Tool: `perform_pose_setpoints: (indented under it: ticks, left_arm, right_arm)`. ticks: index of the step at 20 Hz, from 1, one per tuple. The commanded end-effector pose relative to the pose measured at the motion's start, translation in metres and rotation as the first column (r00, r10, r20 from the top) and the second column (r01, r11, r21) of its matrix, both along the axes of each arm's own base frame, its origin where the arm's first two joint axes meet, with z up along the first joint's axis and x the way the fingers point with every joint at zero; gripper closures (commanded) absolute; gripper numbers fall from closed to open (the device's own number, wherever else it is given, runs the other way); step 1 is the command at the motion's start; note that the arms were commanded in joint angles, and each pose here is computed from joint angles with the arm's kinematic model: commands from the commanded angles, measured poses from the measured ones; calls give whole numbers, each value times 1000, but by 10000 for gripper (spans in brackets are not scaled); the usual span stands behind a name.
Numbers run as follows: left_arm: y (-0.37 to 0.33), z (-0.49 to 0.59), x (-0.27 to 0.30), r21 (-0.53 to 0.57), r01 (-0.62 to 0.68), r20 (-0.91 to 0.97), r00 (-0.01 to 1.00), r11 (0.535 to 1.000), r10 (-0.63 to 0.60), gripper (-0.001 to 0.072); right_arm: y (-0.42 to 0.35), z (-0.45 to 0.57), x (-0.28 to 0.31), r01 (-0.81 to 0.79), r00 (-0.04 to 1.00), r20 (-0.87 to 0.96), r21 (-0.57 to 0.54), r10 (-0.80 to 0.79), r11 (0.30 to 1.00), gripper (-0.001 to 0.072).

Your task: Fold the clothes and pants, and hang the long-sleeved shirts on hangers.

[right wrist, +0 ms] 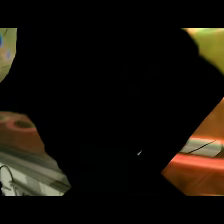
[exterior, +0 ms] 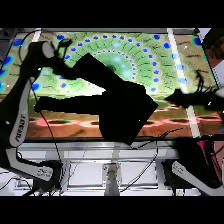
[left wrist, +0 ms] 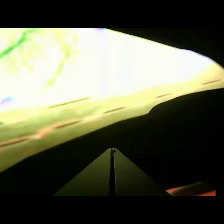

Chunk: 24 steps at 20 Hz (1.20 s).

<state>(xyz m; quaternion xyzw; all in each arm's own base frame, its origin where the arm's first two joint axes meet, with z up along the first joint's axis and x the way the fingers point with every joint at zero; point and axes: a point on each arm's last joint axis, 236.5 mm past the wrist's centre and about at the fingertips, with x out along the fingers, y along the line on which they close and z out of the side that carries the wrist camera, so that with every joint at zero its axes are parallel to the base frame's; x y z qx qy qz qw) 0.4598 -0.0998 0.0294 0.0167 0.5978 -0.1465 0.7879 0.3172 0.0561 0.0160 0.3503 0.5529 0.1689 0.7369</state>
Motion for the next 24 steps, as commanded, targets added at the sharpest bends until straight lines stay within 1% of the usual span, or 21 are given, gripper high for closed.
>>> perform_pose_setpoints:
  ticks: [1,3,4,7,10,13,16,22,23,24]
  left_arm:
    - [61,-34,-47,23,-127,-147,981,992,129,704]
    - [82,-46,-69,29,-178,-189,965,984,181,703]
    - [89,-48,-77,30,-193,-203,960,981,195,703]
    - [98,-49,-83,32,-200,-204,958,979,203,704]
    - [100,-49,-82,32,-192,-199,960,981,195,703]
    - [98,-49,-82,25,-193,-200,960,981,194,702]
    - [98,-49,-82,25,-193,-200,960,981,194,703]
    - [92,-48,-81,-4,-197,-203,960,980,192,702]
    - [91,-48,-81,-4,-196,-203,960,981,191,703]
    - [91,-48,-81,-4,-196,-203,960,981,191,703]
  right_arm:
    - [64,-43,-85,-82,987,-125,155,102,985,652]
    - [88,-62,-123,-151,959,-209,191,191,970,306]
    - [98,-67,-139,-195,941,-236,204,241,959,290]
    - [121,-75,-161,-320,899,-249,187,360,929,291]
    - [139,-80,-173,-384,872,-255,175,419,907,290]
    - [150,-90,-167,-380,883,-240,142,404,914,290]
    - [161,-93,-161,-351,894,-238,155,380,923,290]
    - [162,-117,-140,-316,921,-218,65,323,947,292]
    - [162,-118,-137,-306,926,-215,61,312,950,367]
    - [163,-118,-137,-314,925,-207,61,320,947,531]
